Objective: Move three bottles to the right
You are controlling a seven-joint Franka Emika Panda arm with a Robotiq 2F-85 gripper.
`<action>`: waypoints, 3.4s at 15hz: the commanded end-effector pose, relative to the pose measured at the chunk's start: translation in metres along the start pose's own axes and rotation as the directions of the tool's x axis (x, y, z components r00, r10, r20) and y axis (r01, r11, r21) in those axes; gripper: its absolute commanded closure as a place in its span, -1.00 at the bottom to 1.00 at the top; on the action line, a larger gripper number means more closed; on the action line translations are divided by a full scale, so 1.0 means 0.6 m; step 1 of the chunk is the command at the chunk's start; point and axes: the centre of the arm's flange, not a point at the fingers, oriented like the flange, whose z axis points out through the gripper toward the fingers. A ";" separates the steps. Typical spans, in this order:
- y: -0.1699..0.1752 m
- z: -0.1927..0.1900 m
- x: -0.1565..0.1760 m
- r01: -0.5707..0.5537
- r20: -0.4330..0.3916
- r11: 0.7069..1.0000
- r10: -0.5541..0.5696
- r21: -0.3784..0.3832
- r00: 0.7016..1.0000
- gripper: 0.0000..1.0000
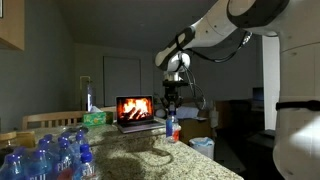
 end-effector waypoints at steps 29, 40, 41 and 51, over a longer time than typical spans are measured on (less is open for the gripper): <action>0.030 0.089 0.139 -0.200 0.003 0.977 0.200 0.075 0.980 -0.57; 0.031 0.014 0.081 0.002 -0.057 0.999 0.000 0.042 0.998 -1.00; 0.017 -0.003 0.066 0.050 -0.072 0.999 -0.049 0.012 0.996 -1.00; -0.317 -0.064 -0.215 0.532 0.004 0.841 -0.534 -0.103 0.845 -1.00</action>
